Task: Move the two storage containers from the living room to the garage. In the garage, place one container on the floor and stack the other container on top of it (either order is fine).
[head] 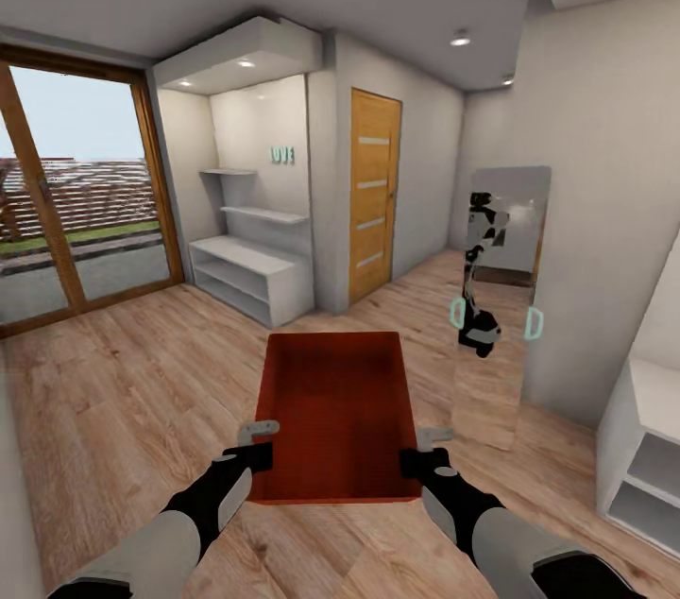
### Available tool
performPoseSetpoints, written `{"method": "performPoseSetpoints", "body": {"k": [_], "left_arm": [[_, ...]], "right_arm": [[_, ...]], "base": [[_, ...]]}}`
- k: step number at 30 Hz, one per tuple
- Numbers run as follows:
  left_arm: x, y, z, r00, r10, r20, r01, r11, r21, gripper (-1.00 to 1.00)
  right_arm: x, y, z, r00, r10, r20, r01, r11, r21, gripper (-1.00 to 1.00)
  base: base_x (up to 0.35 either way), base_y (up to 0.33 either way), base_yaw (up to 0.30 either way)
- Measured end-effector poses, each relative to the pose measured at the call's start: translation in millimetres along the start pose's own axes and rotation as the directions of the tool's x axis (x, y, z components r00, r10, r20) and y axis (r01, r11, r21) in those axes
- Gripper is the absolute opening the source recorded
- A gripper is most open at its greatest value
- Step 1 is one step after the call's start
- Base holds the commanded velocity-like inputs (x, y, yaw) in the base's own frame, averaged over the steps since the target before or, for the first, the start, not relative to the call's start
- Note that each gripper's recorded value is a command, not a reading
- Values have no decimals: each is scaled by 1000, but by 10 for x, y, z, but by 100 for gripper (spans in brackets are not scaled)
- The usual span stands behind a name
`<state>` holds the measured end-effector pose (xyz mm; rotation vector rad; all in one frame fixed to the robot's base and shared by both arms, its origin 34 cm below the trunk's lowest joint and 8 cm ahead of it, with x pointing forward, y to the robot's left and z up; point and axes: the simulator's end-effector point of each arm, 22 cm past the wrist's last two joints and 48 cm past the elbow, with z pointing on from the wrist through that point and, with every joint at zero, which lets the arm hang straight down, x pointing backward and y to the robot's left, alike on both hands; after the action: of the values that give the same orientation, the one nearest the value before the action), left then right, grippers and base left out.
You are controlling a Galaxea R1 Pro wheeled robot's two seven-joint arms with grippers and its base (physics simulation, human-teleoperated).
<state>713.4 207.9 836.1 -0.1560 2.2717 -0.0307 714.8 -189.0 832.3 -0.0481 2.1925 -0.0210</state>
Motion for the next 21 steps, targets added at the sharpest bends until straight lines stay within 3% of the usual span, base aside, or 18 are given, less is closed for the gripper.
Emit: {"method": "performPoseSetpoints", "body": {"k": [21], "left_arm": [[-14, 20, 3, 1000, 1, 3, -1, 1000, 3, -100]], "right_arm": [[-8, 22, -3, 1000, 1, 3, -1, 1000, 2, -100]], "base": [[323, 0, 13]]}}
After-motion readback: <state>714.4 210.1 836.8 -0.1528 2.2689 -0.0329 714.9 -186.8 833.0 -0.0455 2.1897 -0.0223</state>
